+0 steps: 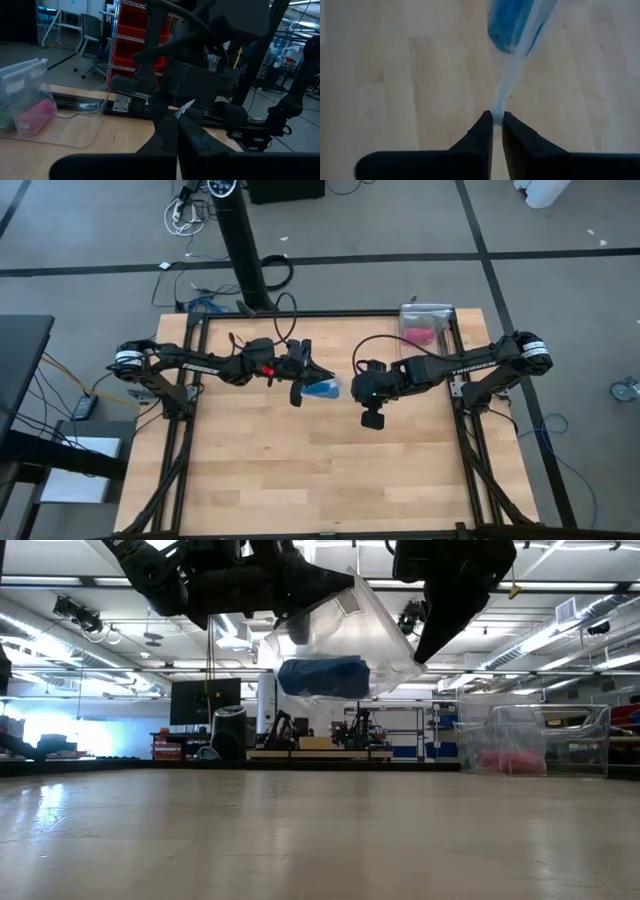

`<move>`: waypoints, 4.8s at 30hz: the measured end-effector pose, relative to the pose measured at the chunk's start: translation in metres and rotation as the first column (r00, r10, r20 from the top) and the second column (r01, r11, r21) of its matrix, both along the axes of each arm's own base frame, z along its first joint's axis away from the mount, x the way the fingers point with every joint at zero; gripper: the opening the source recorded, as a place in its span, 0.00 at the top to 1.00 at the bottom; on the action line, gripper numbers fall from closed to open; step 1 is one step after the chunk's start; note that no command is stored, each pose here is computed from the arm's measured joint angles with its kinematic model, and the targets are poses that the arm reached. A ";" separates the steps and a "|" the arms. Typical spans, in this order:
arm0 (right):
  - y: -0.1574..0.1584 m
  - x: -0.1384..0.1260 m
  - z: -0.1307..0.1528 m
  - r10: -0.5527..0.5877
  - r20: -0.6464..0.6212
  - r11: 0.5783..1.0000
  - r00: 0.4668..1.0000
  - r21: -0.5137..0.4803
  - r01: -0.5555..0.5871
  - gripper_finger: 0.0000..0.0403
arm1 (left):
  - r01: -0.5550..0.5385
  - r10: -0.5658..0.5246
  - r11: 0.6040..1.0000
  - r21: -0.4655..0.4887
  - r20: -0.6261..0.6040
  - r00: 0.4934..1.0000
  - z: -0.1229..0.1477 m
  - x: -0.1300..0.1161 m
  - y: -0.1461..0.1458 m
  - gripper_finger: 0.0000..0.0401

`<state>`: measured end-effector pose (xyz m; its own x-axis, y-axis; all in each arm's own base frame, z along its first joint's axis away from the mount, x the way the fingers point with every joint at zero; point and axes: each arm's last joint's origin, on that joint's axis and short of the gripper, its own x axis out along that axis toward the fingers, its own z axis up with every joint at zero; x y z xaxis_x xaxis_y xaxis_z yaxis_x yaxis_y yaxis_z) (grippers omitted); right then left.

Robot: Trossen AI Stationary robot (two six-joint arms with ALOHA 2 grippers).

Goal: Roll bandage
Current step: Close the transparent zip bag, then put the transparent zip bag with the blue bandage into the transparent bin, then return to Home Position

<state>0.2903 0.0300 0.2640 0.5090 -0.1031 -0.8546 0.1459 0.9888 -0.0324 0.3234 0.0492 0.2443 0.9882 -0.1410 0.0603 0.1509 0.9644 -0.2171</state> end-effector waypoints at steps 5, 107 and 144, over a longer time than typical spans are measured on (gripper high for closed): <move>0.006 -0.010 0.010 -0.045 -0.008 0.995 0.999 -0.090 0.044 0.79 | -0.004 0.004 1.000 0.001 0.002 1.000 0.000 0.000 0.001 1.00; -0.176 -0.170 -0.020 -0.224 -0.256 0.855 0.941 -0.515 0.063 0.95 | -0.092 0.095 0.995 -0.033 0.109 0.989 -0.042 -0.059 0.048 0.71; -0.108 -0.116 0.033 0.129 0.397 0.937 0.908 -0.348 0.019 0.99 | 0.040 -0.052 0.980 0.194 0.060 0.997 -0.013 -0.079 0.031 0.99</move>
<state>0.1740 -0.0781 0.2972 0.8173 -0.3073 -0.4874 0.1647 0.9352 -0.3134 0.2445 0.0806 0.2318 0.9753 -0.2014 0.0911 0.2037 0.9789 -0.0164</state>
